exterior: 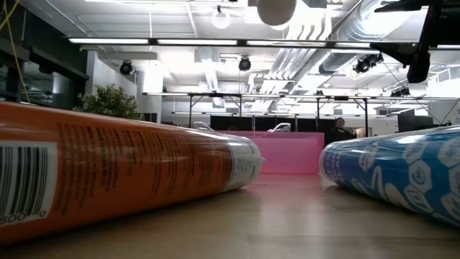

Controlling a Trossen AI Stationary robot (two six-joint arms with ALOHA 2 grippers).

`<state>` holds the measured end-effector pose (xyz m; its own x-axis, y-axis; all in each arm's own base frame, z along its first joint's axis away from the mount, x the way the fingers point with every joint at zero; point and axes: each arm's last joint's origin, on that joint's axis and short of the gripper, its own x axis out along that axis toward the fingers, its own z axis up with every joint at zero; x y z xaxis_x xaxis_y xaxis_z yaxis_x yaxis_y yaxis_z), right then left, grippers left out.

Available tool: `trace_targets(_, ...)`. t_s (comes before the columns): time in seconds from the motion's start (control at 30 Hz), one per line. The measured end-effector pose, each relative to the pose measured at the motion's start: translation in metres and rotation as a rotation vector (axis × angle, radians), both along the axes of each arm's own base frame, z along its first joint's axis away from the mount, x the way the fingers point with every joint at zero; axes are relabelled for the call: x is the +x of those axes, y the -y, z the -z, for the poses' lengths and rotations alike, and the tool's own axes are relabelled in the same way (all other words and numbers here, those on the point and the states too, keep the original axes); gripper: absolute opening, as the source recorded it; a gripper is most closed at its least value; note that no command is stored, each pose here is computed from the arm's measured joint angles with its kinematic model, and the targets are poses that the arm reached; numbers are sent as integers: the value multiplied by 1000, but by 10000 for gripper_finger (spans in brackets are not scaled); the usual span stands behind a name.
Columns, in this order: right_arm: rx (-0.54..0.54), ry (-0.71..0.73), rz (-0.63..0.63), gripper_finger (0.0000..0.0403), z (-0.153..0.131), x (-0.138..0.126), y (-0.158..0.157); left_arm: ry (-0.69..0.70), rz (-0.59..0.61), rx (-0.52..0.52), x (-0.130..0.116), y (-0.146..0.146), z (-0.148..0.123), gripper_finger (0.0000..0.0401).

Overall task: Pick & place silicon tubes, Sealant and Lysol wipes
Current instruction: Put the left orange sealant into the transparent container

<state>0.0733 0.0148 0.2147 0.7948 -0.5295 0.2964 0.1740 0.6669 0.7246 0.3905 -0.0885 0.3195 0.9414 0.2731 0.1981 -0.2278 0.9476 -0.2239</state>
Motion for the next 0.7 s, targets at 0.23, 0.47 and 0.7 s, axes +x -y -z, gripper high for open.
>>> trace_targets(0.23,25,16,-9,303,0,0,0,42,111,24,9,-38,-1,186)
trace_targets(0.47,18,28,-25,303,-1,0,0,48,149,52,12,-62,-2,184)
trace_targets(0.7,-294,12,-109,303,-18,-2,-4,56,136,62,13,-81,-3,184)
